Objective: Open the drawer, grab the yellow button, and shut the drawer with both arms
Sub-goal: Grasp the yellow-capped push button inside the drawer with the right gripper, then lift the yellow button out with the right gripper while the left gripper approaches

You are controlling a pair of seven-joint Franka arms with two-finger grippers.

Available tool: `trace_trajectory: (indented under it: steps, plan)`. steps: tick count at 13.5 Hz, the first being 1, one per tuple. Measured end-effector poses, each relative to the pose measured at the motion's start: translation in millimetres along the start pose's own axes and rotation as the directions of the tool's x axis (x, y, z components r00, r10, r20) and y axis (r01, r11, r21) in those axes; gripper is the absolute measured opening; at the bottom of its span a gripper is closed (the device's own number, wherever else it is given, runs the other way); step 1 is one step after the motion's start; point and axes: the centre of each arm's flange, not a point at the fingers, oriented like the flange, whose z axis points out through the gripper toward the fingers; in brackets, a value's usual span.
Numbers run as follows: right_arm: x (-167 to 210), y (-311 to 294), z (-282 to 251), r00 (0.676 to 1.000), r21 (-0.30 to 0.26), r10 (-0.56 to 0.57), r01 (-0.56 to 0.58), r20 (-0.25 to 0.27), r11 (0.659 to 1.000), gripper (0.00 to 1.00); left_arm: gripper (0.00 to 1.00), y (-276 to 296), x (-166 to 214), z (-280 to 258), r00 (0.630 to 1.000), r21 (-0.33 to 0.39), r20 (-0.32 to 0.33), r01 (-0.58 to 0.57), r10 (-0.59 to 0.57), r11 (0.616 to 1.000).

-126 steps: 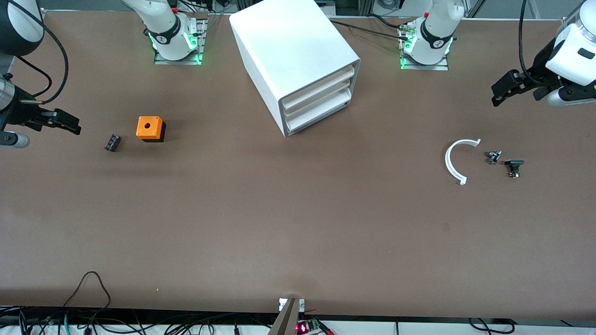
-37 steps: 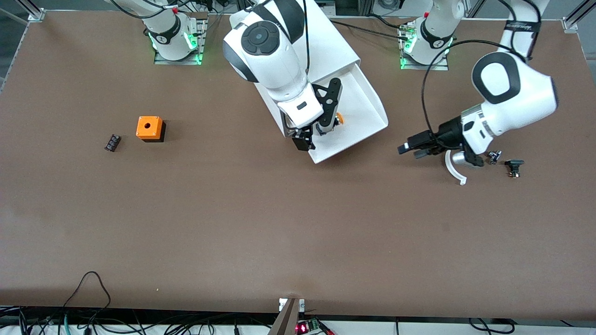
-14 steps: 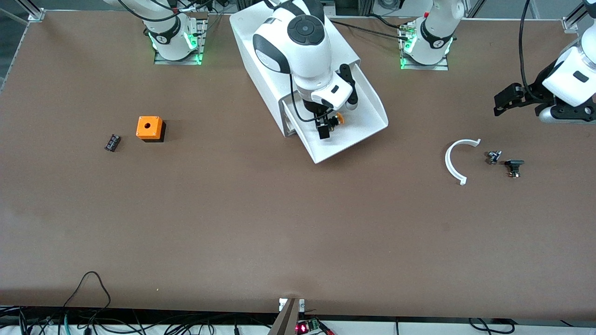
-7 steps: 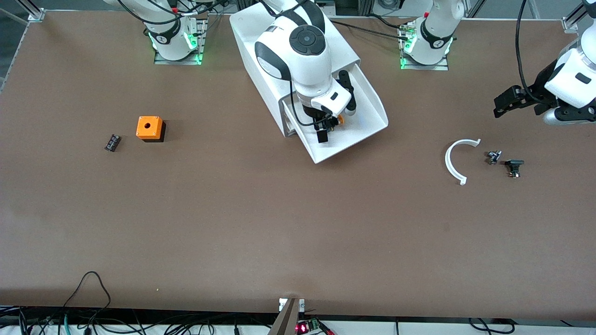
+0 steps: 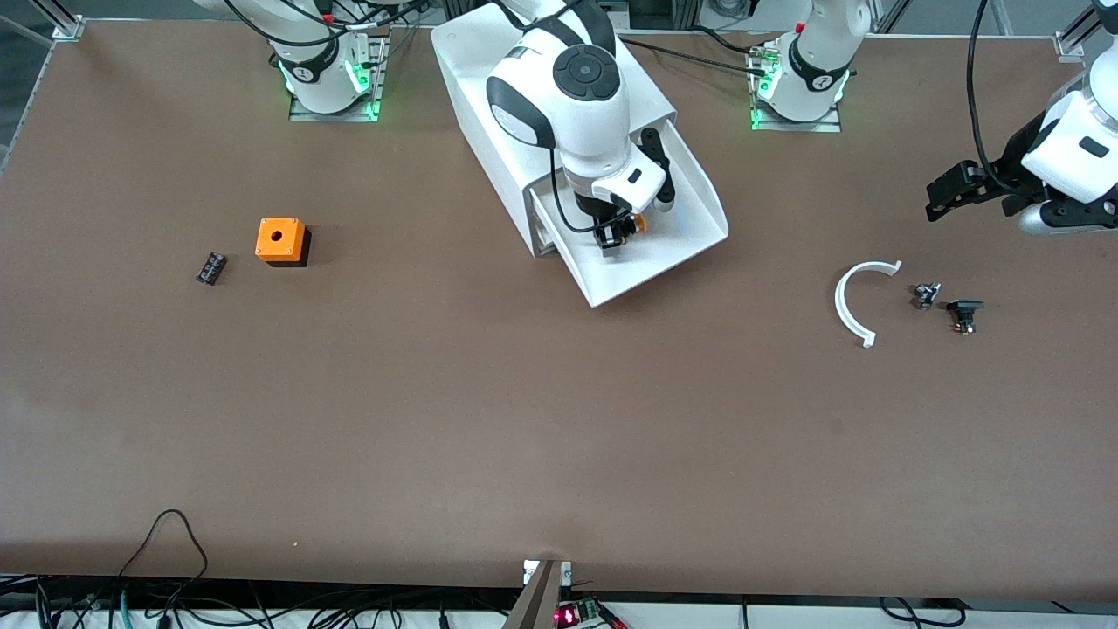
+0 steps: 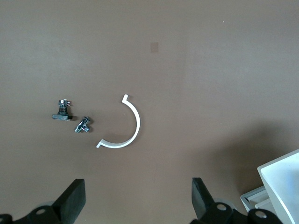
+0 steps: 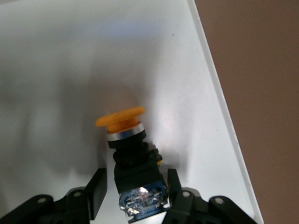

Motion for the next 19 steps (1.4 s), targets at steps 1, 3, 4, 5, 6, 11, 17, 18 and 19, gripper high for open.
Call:
trace_trajectory:
  steps: [1, 3, 4, 5, 6, 11, 17, 18, 19]
  plan:
    - [0.2, -0.1, -0.2, 1.0, 0.0, 0.0, 0.0, 0.0, 1.0, 0.55, 1.0, 0.0, 0.0, 0.0, 1.0, 0.0, 0.0, 0.0, 0.0, 1.0]
    - [0.6, 0.3, -1.2, 1.0, -0.002, 0.0, 0.0, -0.002, 1.0, 0.43, 1.0, 0.1, 0.0, 0.0, 1.0, 0.0, 0.0, 0.0, 0.0, 1.0]
    - [0.7, 0.5, -1.8, 1.0, -0.003, 0.0, 0.0, -0.003, 1.0, 0.43, 1.0, 0.1, 0.0, 0.0, 1.0, 0.0, 0.0, 0.0, 0.0, 1.0]
    - [1.0, 0.7, -2.4, 1.0, -0.004, 0.0, 0.0, -0.004, 1.0, 0.43, 1.0, 0.2, 0.0, 0.0, 1.0, 0.0, 0.0, 0.0, 0.0, 1.0]
    - [1.4, 1.0, -3.5, 1.0, -0.006, 0.0, 0.0, -0.005, 1.0, 0.43, 1.0, 0.2, 0.0, 0.0, 1.0, 0.0, 0.0, 0.0, 0.0, 1.0]
    - [10.0, 4.5, -38.4, 0.995, -0.047, 0.089, -0.092, -0.05, 0.995, 0.43, 1.0, 0.4, 3.4, 4.5, 1.0, -0.002, -0.001, 0.015, -0.015, 1.0]
    - [-38.0, 36.2, -127.1, 0.906, -0.113, 0.404, -0.418, -0.125, 0.902, 0.43, 1.0, 47.0, 21.6, 50.7, 0.991, -0.016, -0.005, 0.133, -0.133, 0.991]
    - [-68.9, 53.8, -136.6, 0.868, -0.106, 0.482, -0.494, -0.122, 0.863, 0.43, 1.0, 61.7, 23.8, 63.5, 0.988, -0.021, -0.007, 0.156, -0.156, 0.987]
    - [-105.9, 73.0, -142.6, 0.813, -0.098, 0.57, -0.581, -0.115, 0.808, 0.43, 1.0, 76.7, 25.4, 76.9, 0.983, -0.027, -0.01, 0.181, -0.181, 0.983]
